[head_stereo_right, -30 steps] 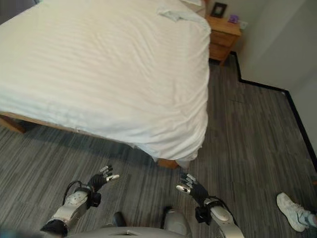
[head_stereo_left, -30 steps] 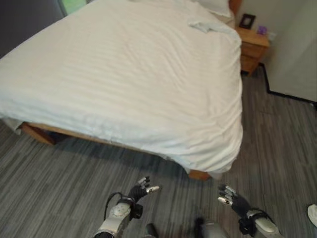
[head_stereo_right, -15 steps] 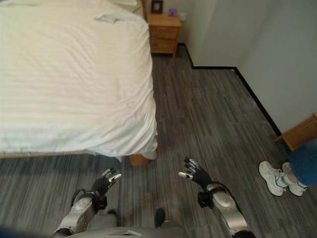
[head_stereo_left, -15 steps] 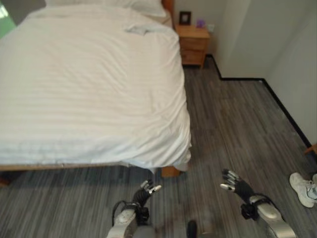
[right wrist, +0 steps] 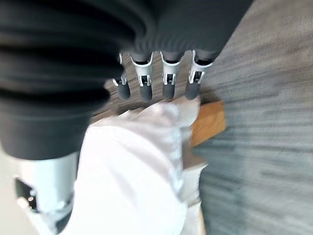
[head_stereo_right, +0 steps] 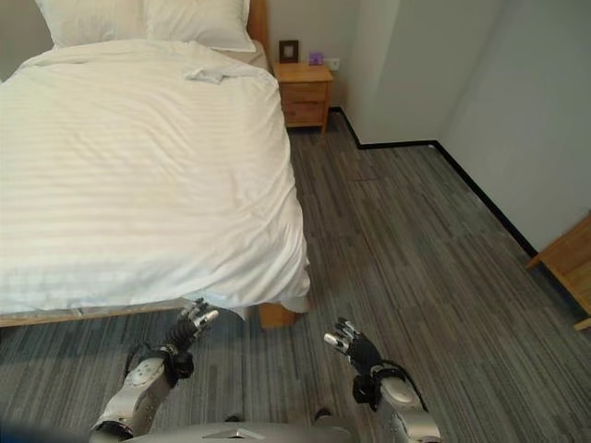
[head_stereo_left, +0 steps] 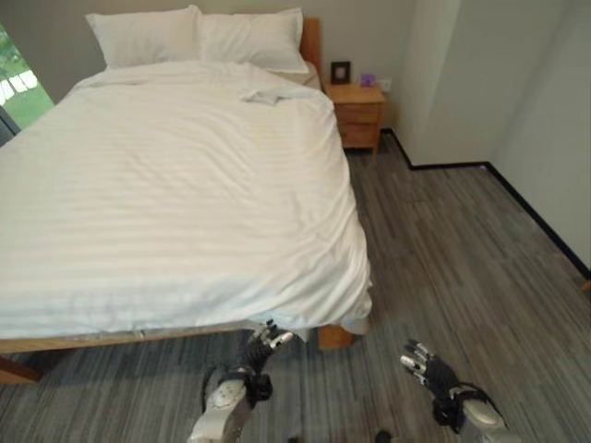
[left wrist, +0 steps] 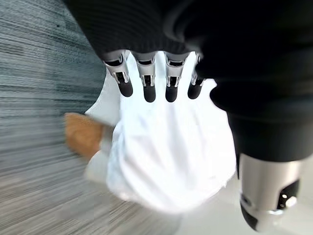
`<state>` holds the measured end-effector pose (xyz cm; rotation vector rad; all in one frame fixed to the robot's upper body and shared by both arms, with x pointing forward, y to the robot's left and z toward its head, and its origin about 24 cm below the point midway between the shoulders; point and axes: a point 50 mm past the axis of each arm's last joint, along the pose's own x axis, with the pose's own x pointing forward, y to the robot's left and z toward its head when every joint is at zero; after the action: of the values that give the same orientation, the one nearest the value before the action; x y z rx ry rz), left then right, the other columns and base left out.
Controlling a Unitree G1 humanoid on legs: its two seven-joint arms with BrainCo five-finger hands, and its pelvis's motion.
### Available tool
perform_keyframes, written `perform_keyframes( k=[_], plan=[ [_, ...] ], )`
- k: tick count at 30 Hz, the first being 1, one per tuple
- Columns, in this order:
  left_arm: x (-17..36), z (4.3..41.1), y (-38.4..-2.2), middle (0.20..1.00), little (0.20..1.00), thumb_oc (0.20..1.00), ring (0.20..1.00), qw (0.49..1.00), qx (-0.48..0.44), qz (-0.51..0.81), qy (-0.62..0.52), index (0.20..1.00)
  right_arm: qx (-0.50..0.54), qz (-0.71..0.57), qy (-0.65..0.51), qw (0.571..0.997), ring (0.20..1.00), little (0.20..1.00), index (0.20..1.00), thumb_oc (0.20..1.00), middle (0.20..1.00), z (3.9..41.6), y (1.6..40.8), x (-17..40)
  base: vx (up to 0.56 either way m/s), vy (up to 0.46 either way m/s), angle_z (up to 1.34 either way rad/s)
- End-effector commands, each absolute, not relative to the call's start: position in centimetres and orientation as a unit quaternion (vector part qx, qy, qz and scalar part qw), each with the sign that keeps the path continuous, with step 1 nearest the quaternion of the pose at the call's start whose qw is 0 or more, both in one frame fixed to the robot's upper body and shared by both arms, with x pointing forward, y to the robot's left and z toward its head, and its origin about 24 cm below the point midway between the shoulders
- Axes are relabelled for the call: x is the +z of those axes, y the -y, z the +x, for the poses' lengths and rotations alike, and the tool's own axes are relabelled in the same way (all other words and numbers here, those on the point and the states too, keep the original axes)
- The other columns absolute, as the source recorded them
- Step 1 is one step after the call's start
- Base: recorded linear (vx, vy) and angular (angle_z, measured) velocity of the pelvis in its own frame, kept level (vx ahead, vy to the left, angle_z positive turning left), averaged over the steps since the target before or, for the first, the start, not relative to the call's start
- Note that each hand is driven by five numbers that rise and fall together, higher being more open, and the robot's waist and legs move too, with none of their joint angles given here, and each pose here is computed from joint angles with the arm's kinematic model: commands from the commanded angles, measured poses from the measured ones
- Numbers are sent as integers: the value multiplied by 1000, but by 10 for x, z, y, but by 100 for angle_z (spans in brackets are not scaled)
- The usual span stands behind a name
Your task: Making the bed.
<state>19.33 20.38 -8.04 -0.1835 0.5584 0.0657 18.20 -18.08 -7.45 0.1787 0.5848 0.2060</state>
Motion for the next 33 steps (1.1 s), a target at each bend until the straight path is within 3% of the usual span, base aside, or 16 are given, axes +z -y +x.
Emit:
perform_keyframes(
  k=[1, 7, 11, 16, 18, 23, 33],
  plan=[
    [-62, 213, -205, 1000, 1000, 1000, 1000, 971, -13, -47, -235, 1000, 110, 58, -216, 968, 1000, 1000, 1000, 1000, 1000, 205, 187, -49, -10, -110, -28],
    [-53, 225, -209, 1000, 1000, 1000, 1000, 975, 0, -59, -214, 1000, 84, 75, -235, 965, 1000, 1000, 1000, 1000, 1000, 188, 189, -59, 70, -272, 11],
    [-63, 217, -205, 1000, 1000, 1000, 1000, 967, 4, -104, -234, 1000, 17, 288, -233, 929, 1000, 1000, 1000, 1000, 1000, 179, 172, -69, 126, -586, 7],
    [-73, 202, -209, 1000, 1000, 1000, 1000, 958, 8, -121, -259, 1000, 45, 279, -228, 932, 1000, 1000, 1000, 1000, 1000, 187, 171, -64, -8, -546, -21],
    [-78, 198, -213, 1000, 1000, 1000, 1000, 951, 50, -145, -267, 1000, 43, 248, -240, 937, 1000, 1000, 1000, 1000, 1000, 184, 180, -67, -108, -750, 8],
    [-77, 193, -201, 1000, 1000, 1000, 1000, 950, 27, -168, -262, 1000, 38, 218, -265, 938, 1000, 1000, 1000, 1000, 1000, 175, 199, -71, -14, -582, -23],
    [-82, 198, -181, 1000, 1000, 1000, 1000, 952, -38, -120, -278, 1000, 54, 217, -286, 932, 1000, 1000, 1000, 1000, 1000, 161, 194, -79, 72, -143, -1]
  ],
)
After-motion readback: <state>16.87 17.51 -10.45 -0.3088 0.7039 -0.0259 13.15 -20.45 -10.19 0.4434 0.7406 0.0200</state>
